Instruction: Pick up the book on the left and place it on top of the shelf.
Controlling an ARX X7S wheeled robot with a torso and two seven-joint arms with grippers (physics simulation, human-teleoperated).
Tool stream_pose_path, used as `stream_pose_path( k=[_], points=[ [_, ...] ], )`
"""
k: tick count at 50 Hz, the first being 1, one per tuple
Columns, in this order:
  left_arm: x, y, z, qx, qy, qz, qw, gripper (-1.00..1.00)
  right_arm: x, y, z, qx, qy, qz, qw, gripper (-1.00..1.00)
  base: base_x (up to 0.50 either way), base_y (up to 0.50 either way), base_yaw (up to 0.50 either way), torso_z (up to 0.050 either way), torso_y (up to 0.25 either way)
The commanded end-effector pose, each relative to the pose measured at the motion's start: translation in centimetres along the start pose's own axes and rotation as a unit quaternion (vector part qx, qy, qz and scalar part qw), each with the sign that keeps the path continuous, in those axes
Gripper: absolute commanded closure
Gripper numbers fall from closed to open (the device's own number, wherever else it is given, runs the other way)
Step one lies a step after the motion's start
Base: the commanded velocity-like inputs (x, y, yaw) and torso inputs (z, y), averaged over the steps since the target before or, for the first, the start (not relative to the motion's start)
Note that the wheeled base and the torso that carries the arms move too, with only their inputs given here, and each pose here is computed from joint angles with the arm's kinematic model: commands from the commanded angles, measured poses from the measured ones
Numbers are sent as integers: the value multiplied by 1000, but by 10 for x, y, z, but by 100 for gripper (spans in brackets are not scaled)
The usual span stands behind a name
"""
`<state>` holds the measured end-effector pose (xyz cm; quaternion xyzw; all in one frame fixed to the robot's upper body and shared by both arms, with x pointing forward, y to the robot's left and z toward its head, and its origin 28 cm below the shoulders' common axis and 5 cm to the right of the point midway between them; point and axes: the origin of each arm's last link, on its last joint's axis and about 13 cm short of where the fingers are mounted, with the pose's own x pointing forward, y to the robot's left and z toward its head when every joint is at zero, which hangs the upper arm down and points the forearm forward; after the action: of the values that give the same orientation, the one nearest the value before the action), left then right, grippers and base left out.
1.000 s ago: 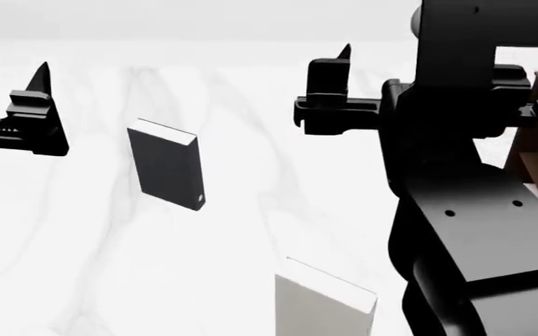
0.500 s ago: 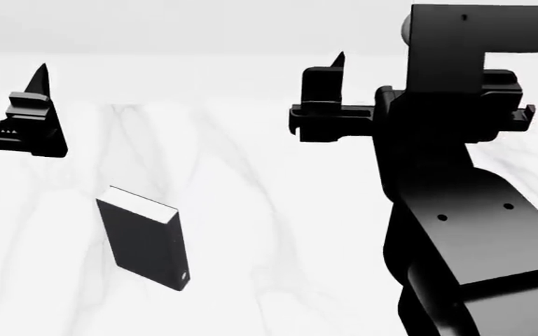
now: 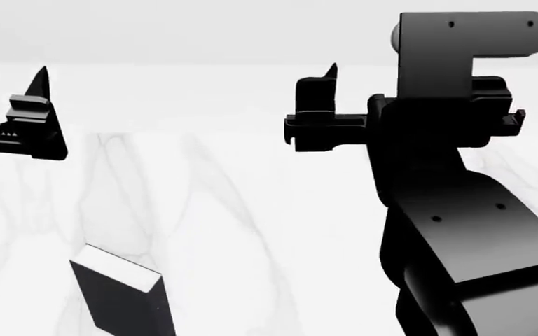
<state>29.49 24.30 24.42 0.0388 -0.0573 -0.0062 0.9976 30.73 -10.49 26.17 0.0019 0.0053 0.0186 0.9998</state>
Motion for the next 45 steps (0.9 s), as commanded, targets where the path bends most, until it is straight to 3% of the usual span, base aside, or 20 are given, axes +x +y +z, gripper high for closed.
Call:
stream_pose_path(
  k=[1,2,3,5,6,29,45],
  points=[
    [0,2,-1,2,3,0,1000,-100,17,-10,31,-81,-9,89,993,-100,0,0,0,0,0],
    [0,2,-1,1,3,0,1000,-100,37,17,-12,-127,95,147,976,-100,0,0,0,0,0],
    [0,2,0,1,2,0,1000,-100,39,7,-10,-160,105,152,970,-100,0,0,0,0,0],
    [-1,3,0,0,2,1,1000,-100,40,8,-11,-142,131,296,936,-100,0,0,0,0,0],
    [-1,3,0,0,2,1,1000,-100,41,9,-12,-142,135,311,930,-100,0,0,0,0,0],
    [0,4,0,1,3,4,1000,-100,44,14,-18,-149,141,333,920,-100,0,0,0,0,0],
    [-1,3,-1,0,5,2,1000,-100,40,31,-21,-138,143,373,906,-100,0,0,0,0,0]
  ],
)
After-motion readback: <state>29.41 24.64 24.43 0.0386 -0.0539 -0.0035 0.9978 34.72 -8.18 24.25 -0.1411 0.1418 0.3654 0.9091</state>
